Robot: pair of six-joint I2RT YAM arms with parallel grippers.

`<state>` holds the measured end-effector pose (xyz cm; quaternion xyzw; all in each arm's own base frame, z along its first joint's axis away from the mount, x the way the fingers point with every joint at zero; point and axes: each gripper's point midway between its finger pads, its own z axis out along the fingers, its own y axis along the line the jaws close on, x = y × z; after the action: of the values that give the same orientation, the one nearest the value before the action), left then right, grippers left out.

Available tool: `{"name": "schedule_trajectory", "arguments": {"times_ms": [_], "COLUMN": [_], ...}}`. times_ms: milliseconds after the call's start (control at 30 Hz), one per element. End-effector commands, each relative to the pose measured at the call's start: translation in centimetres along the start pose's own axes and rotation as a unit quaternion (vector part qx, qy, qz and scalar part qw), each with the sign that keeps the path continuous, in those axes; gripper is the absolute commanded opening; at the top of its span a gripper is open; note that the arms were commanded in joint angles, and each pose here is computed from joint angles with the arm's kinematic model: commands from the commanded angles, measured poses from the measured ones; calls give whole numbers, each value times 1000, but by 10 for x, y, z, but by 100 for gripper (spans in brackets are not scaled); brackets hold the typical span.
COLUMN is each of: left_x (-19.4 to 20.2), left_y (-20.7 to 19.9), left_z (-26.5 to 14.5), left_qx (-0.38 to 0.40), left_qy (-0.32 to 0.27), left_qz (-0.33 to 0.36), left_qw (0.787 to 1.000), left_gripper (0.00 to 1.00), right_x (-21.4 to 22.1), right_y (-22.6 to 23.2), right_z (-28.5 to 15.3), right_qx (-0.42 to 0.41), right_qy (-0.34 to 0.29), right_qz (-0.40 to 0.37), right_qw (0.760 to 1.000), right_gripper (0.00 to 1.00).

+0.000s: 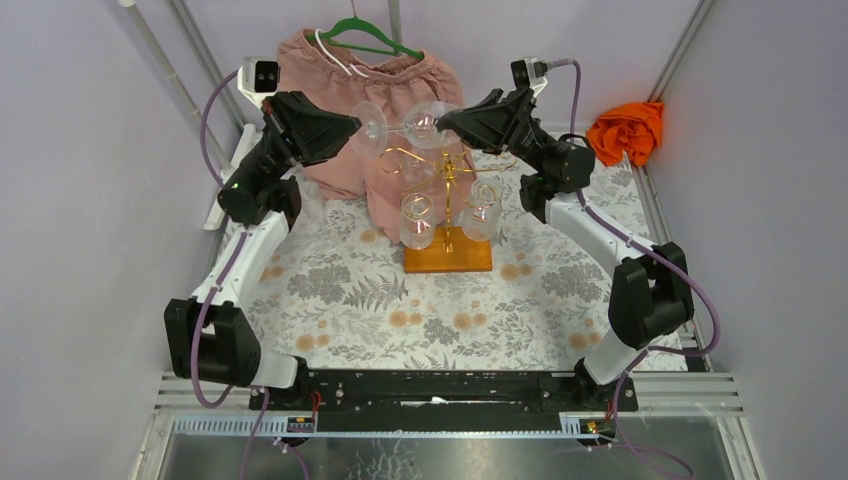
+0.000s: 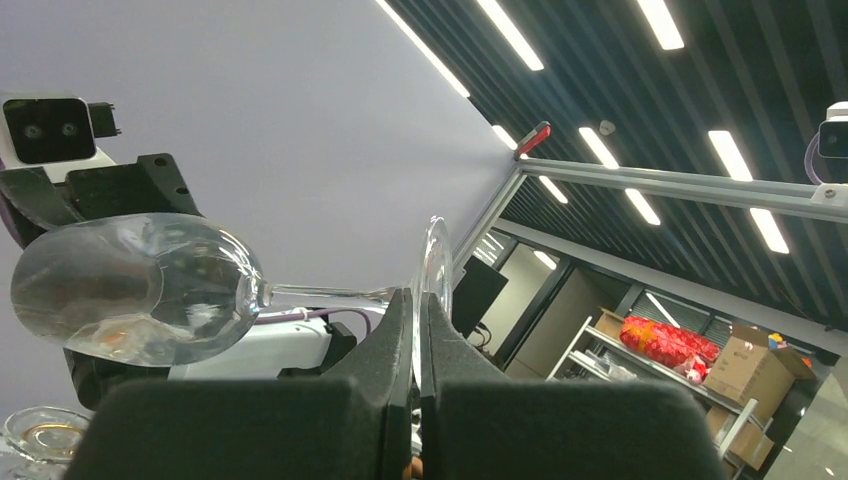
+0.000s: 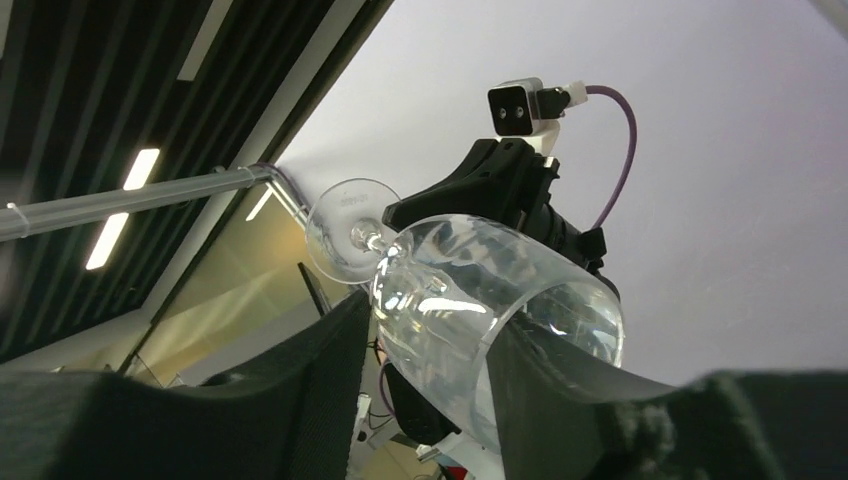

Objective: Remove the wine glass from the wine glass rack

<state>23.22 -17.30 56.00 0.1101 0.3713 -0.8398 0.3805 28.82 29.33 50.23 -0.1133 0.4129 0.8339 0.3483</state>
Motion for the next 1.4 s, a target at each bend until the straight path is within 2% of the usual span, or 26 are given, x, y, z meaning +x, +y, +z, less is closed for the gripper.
{"name": "schedule_trajectory", "arguments": {"times_ms": [0,67,167,333,400,467,533,667,867,1033,1100,1200,1300,1367], "left_x": [5,4,3,5,6,8,9,12,9,2,-4,-17,-34,-46], "left_y": [-17,-15,-12,-11,-12,-16,-18,-18,-6,9,19,45,63,69], "left_z": [1,1,2,2,2,3,4,7,10,14,14,6,-11,-25], "left_qx": [29,28,27,24,24,26,26,16,-22,-83,-124,-222,-328,-387], "left_qy": [16,16,19,22,25,29,33,41,39,34,29,8,-17,-36], "left_qz": [-37,-37,-35,-33,-30,-24,-18,0,34,85,113,160,205,233], "left_qw": [999,999,999,999,999,999,999,999,998,992,985,962,922,892], "left_gripper": [0,0,0,1,8,20,32,48,57,58,58,58,58,58], "right_x": [8,8,10,11,11,11,11,14,23,30,32,24,7,-11], "right_y": [83,91,103,112,115,115,115,124,152,172,181,177,165,157], "right_z": [4,5,6,4,4,5,5,2,-2,-4,-4,-1,-5,-14], "right_qx": [-130,-138,-147,-151,-153,-149,-144,-148,-143,-107,-82,-4,105,183], "right_qy": [27,33,37,35,33,36,35,32,29,21,19,10,-12,-36], "right_qz": [-68,-68,-74,-69,-67,-63,-56,-60,-102,-161,-192,-241,-292,-324], "right_qw": [989,988,986,986,985,986,987,987,984,981,978,970,951,927], "right_gripper": [47,38,32,16,9,0,0,0,0,0,0,0,0,0]}}
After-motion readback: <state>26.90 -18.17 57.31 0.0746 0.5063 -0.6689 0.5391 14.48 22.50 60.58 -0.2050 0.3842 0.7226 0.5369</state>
